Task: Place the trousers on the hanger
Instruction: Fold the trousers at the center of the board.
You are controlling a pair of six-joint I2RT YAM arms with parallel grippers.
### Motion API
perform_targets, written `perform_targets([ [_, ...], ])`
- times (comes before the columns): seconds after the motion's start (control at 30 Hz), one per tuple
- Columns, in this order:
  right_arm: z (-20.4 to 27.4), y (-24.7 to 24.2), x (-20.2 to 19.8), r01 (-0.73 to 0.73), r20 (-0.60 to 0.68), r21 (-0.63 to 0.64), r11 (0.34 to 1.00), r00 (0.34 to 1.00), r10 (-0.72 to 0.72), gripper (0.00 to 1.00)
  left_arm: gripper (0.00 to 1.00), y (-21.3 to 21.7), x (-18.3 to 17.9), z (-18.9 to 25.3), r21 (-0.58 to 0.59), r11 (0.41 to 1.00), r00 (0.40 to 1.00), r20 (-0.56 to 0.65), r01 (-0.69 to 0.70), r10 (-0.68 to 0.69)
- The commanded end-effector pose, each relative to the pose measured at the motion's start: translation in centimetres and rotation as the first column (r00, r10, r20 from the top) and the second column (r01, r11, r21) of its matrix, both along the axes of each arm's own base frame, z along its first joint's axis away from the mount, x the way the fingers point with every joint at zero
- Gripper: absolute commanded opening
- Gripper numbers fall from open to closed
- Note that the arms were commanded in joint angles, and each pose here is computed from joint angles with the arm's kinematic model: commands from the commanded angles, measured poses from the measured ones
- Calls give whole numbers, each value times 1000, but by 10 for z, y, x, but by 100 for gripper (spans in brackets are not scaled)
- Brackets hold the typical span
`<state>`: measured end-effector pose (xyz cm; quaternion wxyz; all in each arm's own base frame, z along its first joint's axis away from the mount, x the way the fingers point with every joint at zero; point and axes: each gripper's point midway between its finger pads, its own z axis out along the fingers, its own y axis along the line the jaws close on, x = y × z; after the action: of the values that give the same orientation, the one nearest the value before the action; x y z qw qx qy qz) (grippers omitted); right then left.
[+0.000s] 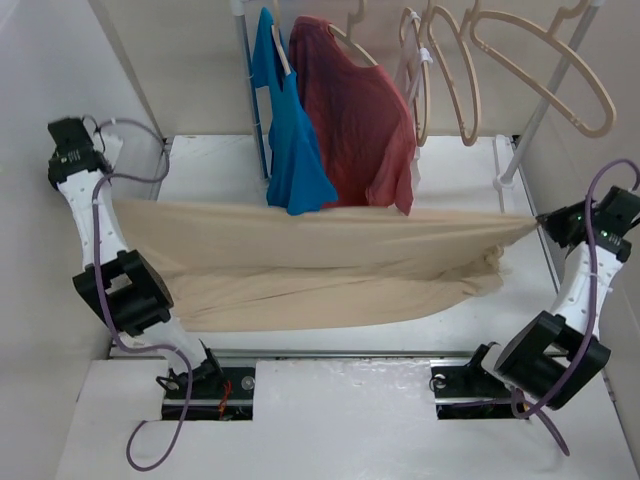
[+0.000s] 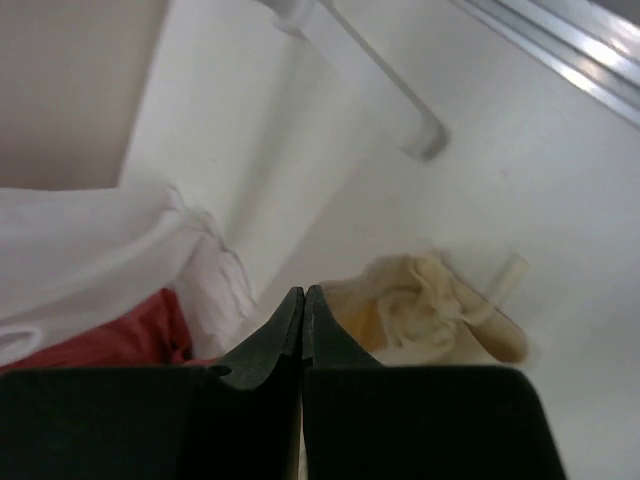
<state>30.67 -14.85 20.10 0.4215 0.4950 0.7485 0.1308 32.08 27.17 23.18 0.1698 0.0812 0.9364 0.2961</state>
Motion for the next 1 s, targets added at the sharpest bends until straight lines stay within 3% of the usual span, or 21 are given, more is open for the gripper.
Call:
perform_targets([
  [0.0, 66, -11, 28, -47, 169, -107, 993, 983, 64, 0, 0, -25, 35, 66, -24, 999, 971, 237, 40, -33],
  [0.13, 48, -7, 19, -57, 129, -108, 993, 989, 71, 0, 0, -21, 13, 51, 32, 999, 990, 137, 11, -16],
  [0.17, 45, -5, 13, -47, 125, -113, 993, 990, 61, 0, 0, -23, 0, 18, 27, 999, 999, 47, 24, -25],
  [0.27, 9, -2, -1, -26, 49, -84, 996, 998, 30, 0, 0, -14, -47, -5, 94, 996, 998, -54, -14, 19],
  [0.3, 3, 2, -6, -33, 33, -81, 996, 999, 36, 0, 0, -14, -65, -33, 93, 996, 990, -141, 3, 11],
  [0.53, -31, -5, -38, 36, -100, -118, 992, 994, -48, 0, 0, 4, -164, -83, 108, 990, 923, -365, -86, 120],
  [0.8, -81, -7, -57, 75, -189, -61, 995, 978, -85, 1, 0, -7, -193, -132, 70, 993, 877, -466, -92, 114],
  [0.97, -103, -4, -60, 73, -232, -27, 997, 970, -78, 13, 1, -12, -201, -153, 43, 994, 853, -510, -101, 109],
])
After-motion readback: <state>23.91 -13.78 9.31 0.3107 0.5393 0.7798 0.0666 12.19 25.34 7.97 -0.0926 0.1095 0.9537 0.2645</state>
